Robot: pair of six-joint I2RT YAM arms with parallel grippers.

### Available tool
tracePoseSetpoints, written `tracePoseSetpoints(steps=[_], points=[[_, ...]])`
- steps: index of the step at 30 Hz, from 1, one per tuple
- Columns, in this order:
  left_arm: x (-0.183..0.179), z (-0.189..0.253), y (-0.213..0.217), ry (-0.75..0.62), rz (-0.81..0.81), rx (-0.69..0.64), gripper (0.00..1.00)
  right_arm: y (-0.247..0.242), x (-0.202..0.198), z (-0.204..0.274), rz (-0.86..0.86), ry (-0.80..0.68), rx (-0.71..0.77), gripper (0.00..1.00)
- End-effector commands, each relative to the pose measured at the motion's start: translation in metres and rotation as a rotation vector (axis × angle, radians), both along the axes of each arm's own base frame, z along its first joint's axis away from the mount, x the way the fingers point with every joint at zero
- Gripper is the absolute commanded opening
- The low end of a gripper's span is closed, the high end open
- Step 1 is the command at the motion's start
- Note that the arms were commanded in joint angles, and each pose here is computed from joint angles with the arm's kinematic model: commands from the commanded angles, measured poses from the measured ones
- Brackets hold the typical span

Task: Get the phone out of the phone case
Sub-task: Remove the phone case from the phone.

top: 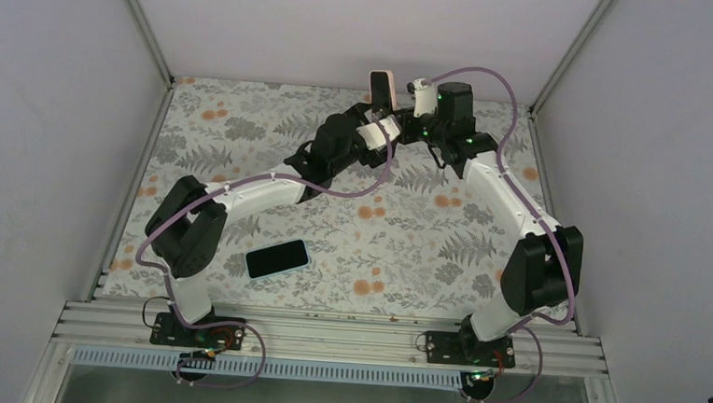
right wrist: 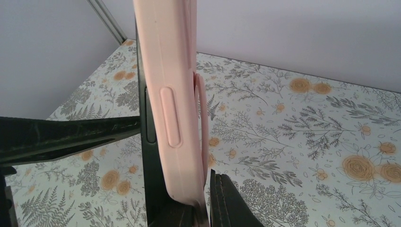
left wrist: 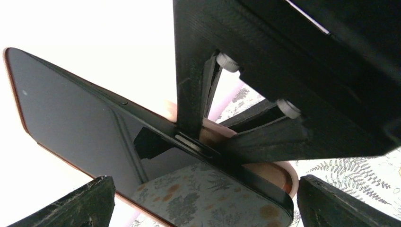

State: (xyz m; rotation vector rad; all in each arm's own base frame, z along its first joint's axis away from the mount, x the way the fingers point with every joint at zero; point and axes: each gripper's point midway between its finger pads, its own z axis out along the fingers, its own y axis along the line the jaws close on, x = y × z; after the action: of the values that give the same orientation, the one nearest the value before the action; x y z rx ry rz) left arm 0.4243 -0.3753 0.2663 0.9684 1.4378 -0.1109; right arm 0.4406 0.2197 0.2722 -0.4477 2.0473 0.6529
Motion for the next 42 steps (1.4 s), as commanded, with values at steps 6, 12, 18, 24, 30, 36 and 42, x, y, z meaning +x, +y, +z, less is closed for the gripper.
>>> tracePoseSetpoints(steps=[6,12,18,24,30,36,42], points=[[-0.010,0.036,0.022,-0.074,0.046,-0.074,0.95,0.004,0.003,0.048,0.009,-0.141,0.050,0.04],[-0.001,0.041,0.028,-0.102,0.089,-0.072,0.94,0.010,0.000,0.046,0.033,-0.124,0.065,0.04],[-0.004,0.030,0.014,-0.066,0.045,-0.062,0.94,0.010,0.001,0.050,0.030,-0.131,0.061,0.04],[-0.008,0.024,0.009,-0.017,0.009,-0.081,0.94,0.011,0.002,0.051,0.030,-0.133,0.066,0.04],[-0.013,0.022,0.005,0.003,-0.016,-0.084,0.94,0.012,0.005,0.048,0.030,-0.127,0.063,0.04],[-0.002,0.017,0.008,-0.001,0.035,-0.082,0.94,0.013,0.004,0.051,0.036,-0.126,0.070,0.04],[0.010,0.023,0.020,-0.043,0.138,-0.095,0.94,0.012,0.001,0.052,0.034,-0.130,0.069,0.04]])
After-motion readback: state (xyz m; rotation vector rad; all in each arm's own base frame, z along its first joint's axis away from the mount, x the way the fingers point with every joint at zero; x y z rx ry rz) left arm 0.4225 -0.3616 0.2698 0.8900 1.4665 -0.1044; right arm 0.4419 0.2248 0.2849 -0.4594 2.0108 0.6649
